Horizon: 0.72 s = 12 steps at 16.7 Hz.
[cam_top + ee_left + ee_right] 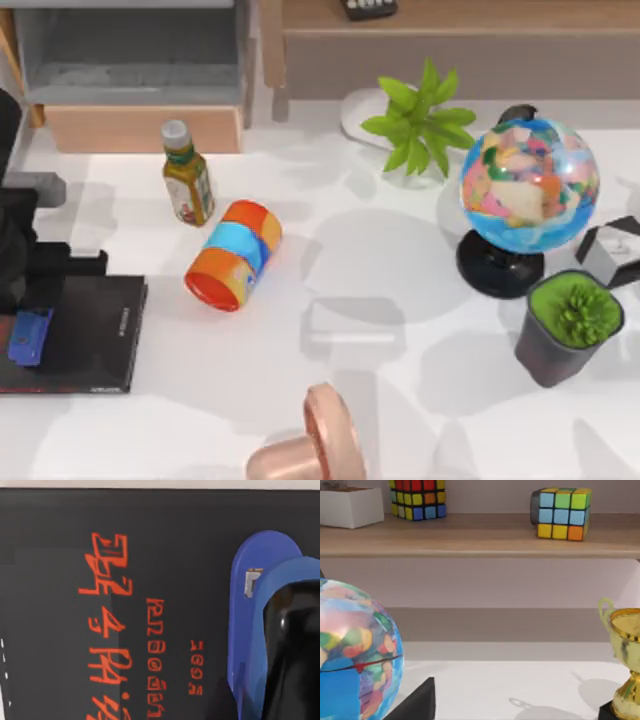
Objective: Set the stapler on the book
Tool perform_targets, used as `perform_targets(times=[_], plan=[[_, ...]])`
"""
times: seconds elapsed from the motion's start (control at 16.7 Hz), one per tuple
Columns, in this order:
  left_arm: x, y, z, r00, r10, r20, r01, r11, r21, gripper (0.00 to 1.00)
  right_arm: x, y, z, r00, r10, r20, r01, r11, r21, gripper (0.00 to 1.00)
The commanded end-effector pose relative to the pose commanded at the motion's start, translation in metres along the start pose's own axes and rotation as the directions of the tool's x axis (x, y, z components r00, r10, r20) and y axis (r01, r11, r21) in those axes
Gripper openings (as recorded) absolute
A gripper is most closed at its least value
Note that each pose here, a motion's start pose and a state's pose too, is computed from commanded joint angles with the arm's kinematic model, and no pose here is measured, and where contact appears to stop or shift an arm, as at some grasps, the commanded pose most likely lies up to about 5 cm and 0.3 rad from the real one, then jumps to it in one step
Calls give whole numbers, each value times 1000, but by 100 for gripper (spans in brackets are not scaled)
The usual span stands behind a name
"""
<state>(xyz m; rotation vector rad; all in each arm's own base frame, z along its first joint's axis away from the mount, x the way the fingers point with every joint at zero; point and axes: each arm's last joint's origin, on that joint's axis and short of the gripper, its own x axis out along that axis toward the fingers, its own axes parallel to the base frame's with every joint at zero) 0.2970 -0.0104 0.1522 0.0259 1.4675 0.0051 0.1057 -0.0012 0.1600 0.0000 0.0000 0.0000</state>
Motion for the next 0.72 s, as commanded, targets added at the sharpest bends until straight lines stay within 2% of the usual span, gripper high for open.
perform_targets(times=[0.36, 0.72], plan=[[0, 0, 0, 1000, 0, 0, 0, 1000, 0, 98, 0, 0, 0, 1000, 0, 0, 0, 1000, 0, 100], [0, 0, 0, 1000, 0, 0, 0, 1000, 0, 100, 0, 0, 0, 1000, 0, 0, 0, 1000, 0, 100]])
